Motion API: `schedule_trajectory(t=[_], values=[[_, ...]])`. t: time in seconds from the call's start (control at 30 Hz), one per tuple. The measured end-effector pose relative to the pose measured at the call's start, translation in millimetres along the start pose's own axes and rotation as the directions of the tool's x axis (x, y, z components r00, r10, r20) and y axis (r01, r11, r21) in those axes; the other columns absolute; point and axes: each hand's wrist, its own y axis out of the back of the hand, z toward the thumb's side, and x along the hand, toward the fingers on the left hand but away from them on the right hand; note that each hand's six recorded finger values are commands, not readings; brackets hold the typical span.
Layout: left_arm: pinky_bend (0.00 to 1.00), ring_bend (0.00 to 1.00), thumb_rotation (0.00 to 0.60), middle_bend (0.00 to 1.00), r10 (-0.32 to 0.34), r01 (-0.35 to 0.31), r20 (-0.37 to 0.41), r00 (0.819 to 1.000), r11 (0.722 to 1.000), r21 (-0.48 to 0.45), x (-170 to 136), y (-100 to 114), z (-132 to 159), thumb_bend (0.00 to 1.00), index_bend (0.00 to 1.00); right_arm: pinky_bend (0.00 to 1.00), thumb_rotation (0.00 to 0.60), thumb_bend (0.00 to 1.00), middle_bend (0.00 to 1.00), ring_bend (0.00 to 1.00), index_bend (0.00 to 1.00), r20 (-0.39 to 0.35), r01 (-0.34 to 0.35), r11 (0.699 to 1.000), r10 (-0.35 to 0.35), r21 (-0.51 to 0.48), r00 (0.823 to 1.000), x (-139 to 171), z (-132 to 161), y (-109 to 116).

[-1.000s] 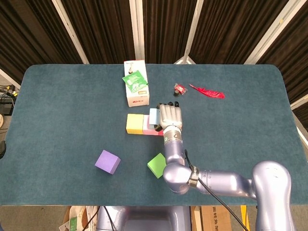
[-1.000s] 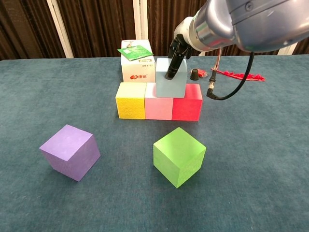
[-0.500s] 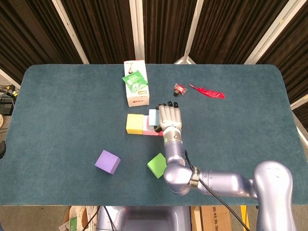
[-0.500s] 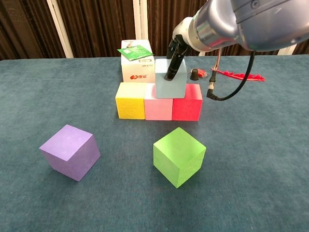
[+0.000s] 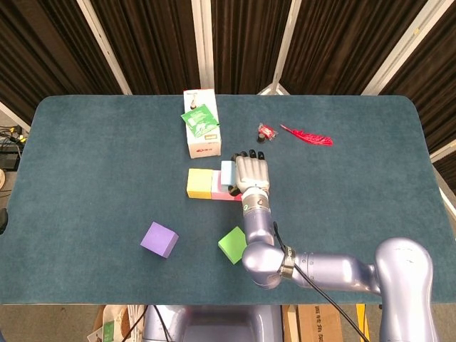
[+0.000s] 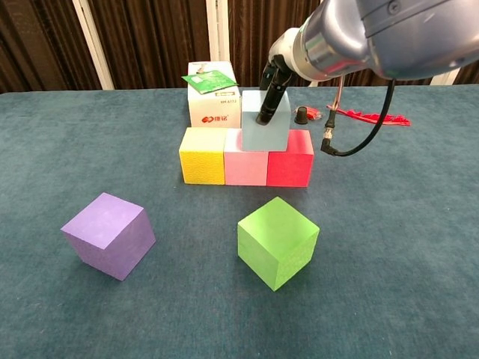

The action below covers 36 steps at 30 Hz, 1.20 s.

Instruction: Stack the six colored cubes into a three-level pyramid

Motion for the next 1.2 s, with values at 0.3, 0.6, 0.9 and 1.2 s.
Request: schedule_trajectory(t=[0.3, 0.6, 0.9, 1.2], values=[[0.0, 0.0, 0.6, 0.07, 0.0, 0.0, 0.0, 1.0, 1.0, 0.003, 0, 0, 0, 0.41, 0.21, 0.0, 0.6, 0.34, 0.17, 0.03, 0.21, -0.004, -0.011, 1.0, 0.011, 0.003, 1.0, 1, -1, 0], [0.0, 0.0, 0.6, 0.07, 0.002, -0.002, -0.002, 1.0, 1.0, 0.004, 0, 0, 0, 0.41, 0.21, 0.0, 0.6, 0.34, 0.14, 0.01, 0.17, -0.007, -0.022, 1.0, 0.022, 0.011, 1.0, 2, 0, -1], [0.0, 0.0, 0.6, 0.07, 0.002, -0.002, -0.003, 1.0, 1.0, 0.006, 0, 0, 0, 0.41, 0.21, 0.0, 0.6, 0.31, 0.07, 0.0, 0.01, -0.018, -0.049, 0.999, 0.049, 0.005, 0.999, 5, 1, -1], [0.0, 0.0, 0.6, 0.06, -0.014, 0.014, 0.004, 1.0, 1.0, -0.003, 2, -2, -1, 0.41, 0.2, 0.0, 0.6, 0.26, 0.05, 0.0, 0.0, -0.099, 0.011, 0.999, -0.014, -0.031, 0.995, 29, -10, 27]])
